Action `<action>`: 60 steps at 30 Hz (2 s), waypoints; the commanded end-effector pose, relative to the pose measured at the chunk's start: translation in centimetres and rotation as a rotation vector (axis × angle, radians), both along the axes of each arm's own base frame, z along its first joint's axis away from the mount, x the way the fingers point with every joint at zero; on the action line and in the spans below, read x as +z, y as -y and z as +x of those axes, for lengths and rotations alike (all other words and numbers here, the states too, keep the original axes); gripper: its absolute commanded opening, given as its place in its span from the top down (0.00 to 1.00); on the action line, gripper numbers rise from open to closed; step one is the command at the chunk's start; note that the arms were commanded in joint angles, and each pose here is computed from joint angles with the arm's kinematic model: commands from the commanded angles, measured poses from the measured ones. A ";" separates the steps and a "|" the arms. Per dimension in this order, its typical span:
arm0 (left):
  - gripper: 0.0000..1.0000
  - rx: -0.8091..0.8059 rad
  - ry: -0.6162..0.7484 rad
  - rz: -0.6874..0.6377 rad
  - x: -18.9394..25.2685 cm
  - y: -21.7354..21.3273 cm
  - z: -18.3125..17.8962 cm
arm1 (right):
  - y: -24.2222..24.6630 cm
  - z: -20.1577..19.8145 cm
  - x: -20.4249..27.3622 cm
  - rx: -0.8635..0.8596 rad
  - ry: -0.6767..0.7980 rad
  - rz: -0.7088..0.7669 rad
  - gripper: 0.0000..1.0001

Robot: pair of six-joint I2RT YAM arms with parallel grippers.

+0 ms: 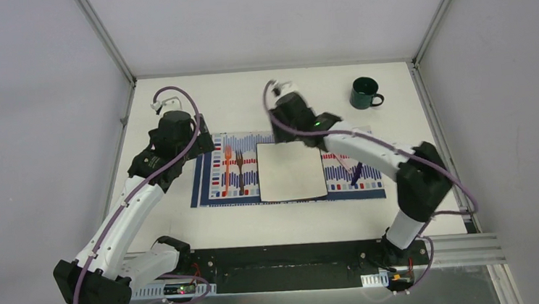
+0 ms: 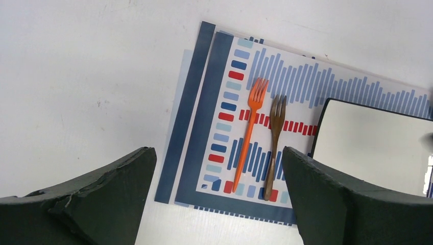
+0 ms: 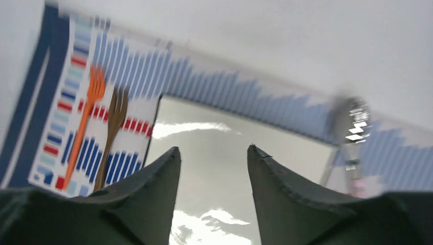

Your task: Set the dinner table for one person

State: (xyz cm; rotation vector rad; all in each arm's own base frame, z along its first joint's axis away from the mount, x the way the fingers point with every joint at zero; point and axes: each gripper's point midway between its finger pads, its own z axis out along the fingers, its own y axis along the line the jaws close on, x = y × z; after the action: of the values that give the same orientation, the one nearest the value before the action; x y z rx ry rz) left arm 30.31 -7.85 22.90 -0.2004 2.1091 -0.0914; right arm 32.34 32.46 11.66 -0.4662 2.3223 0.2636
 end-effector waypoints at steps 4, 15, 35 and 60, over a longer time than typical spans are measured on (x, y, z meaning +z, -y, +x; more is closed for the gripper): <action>0.01 -0.013 0.032 -0.041 0.1 1.0 0.9 | 10.5 5.7 6.5 -0.181 0.076 0.064 0.57; 0.01 -0.038 -0.012 -0.036 -1.7 2.0 2.0 | 16.7 -0.1 -7.1 -0.321 -0.171 -0.127 0.48; 0.01 -0.042 -0.030 -0.013 -2.3 2.0 2.3 | 16.8 1.3 -1.7 -0.373 0.067 0.098 0.49; 0.01 -0.286 0.388 -0.174 3.4 6.8 4.6 | 20.6 -0.3 13.0 -0.393 0.515 0.110 0.38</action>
State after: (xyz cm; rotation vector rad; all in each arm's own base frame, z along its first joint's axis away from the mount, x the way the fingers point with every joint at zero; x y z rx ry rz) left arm 34.80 -13.92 23.94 -0.0116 1.8366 -0.4044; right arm 30.57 12.05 20.98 -0.1226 1.9778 0.0155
